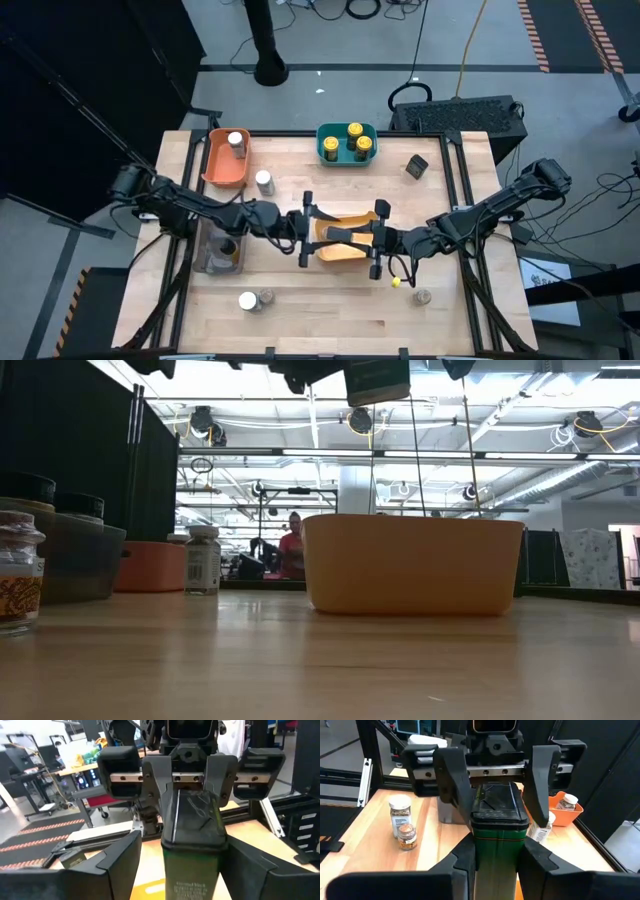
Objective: Sort spices by type
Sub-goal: Put the bottom black seasoning can into the black bin
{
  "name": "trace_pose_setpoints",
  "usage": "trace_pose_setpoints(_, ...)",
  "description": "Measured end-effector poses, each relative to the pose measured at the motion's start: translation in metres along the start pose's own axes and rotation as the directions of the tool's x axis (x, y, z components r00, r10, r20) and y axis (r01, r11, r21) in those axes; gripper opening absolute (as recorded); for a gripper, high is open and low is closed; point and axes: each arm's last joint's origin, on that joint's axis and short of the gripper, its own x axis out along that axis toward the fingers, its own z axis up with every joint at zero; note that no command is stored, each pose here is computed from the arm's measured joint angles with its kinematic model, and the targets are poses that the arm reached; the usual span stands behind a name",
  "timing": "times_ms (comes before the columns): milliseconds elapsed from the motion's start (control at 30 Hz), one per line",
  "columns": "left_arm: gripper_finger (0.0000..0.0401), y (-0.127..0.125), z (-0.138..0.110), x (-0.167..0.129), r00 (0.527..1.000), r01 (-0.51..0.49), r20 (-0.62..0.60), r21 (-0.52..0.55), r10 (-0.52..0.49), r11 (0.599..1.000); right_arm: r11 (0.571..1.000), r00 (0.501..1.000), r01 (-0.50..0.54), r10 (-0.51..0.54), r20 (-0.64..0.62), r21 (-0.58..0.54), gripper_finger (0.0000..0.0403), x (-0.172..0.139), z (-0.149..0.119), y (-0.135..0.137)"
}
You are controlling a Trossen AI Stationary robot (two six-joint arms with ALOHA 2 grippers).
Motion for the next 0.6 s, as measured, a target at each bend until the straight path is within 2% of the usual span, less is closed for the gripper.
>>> trace_pose_setpoints(200, 0.0230, -0.001, 0.001, 0.001, 1.000, 0.003, 0.007, 0.018, -0.003, 1.000, 1.000, 1.000, -0.020, 0.020, -0.001, 0.001, 0.0084, 0.000, 0.000, 0.001)
trace_pose_setpoints(400, 0.0152, -0.002, 0.001, 0.001, 0.999, 0.029, 0.014, 0.018, -0.029, 0.999, 1.000, 1.000, -0.020, 0.020, -0.002, -0.001, 0.0088, 0.000, 0.000, 0.001)
trace_pose_setpoints(467, 0.0122, -0.004, 0.002, 0.000, 0.999, 0.039, 0.019, 0.015, -0.039, 0.999, 1.000, 1.000, -0.026, 0.026, -0.003, -0.001, 0.0099, 0.000, 0.000, 0.001)
trace_pose_setpoints(600, 0.0121, -0.011, 0.005, -0.003, 0.999, 0.046, 0.018, 0.012, -0.046, 0.999, 1.000, 0.999, -0.030, 0.030, -0.017, -0.002, 0.0144, -0.002, -0.001, 0.001)
